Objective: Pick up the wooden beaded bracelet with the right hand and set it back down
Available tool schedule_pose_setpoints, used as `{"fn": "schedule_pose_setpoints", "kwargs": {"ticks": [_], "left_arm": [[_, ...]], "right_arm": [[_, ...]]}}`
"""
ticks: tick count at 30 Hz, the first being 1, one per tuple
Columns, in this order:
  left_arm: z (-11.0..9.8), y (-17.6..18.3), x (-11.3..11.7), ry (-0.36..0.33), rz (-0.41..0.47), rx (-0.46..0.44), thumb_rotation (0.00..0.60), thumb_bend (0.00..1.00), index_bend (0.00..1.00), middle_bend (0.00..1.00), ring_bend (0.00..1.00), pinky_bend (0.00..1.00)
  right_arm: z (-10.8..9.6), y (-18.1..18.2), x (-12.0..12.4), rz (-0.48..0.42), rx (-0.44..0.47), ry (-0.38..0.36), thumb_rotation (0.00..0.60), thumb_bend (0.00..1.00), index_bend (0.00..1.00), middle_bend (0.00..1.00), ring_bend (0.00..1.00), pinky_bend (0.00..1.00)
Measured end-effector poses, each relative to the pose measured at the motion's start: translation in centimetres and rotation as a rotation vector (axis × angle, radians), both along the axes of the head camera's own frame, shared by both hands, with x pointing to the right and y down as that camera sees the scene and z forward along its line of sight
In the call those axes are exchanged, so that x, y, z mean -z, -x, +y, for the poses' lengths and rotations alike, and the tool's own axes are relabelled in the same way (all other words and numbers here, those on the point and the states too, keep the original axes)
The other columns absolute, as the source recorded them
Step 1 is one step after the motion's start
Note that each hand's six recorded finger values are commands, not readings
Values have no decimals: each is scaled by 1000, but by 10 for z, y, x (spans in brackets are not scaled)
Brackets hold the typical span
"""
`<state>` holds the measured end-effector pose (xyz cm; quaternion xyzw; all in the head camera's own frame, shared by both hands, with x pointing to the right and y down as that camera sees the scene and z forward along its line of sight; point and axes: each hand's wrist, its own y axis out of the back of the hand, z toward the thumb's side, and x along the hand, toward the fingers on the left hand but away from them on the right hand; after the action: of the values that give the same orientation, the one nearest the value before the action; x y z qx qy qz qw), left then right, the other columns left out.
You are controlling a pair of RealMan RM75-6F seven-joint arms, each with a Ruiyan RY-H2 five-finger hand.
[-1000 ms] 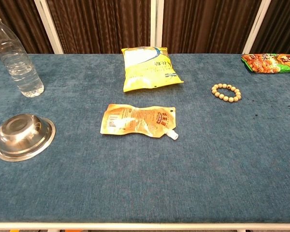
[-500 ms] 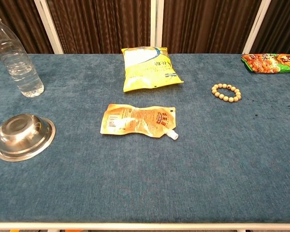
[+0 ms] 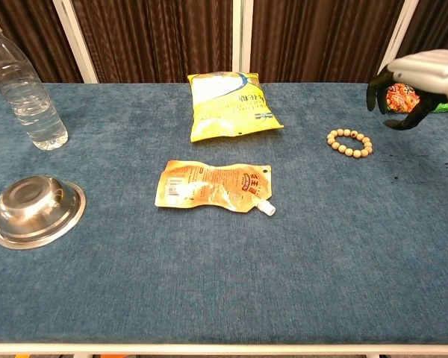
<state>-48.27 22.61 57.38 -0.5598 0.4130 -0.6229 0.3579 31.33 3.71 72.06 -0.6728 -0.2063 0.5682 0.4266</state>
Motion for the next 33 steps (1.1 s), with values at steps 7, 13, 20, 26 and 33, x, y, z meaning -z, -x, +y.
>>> {"fn": "schedule_pose_setpoints", "kwargs": {"ticks": [7,13,20,26,33], "left_arm": [[0,0,-5,15,5,2,600,0,131,38,0,36],[-1,-2,-7,22,11,-1,600,0,132,38,0,37],[-2,-1,-7,-7,18,-4,600,0,148,8,0,36],[1,3,-10,5,32,10,600,0,148,8,0,36],[3,5,-15,19,50,20,600,0,148,8,0,37]], "right_arm": [[9,4,-23,48,38,-37,600,228,460,464,147,195],[17,7,-40,96,94,-66,600,226,461,442,147,197],[22,17,-59,141,144,-60,600,226,448,383,103,177],[25,26,-71,167,177,-55,600,226,446,380,100,163],[27,27,-76,177,181,-66,600,234,444,381,100,163]]}}
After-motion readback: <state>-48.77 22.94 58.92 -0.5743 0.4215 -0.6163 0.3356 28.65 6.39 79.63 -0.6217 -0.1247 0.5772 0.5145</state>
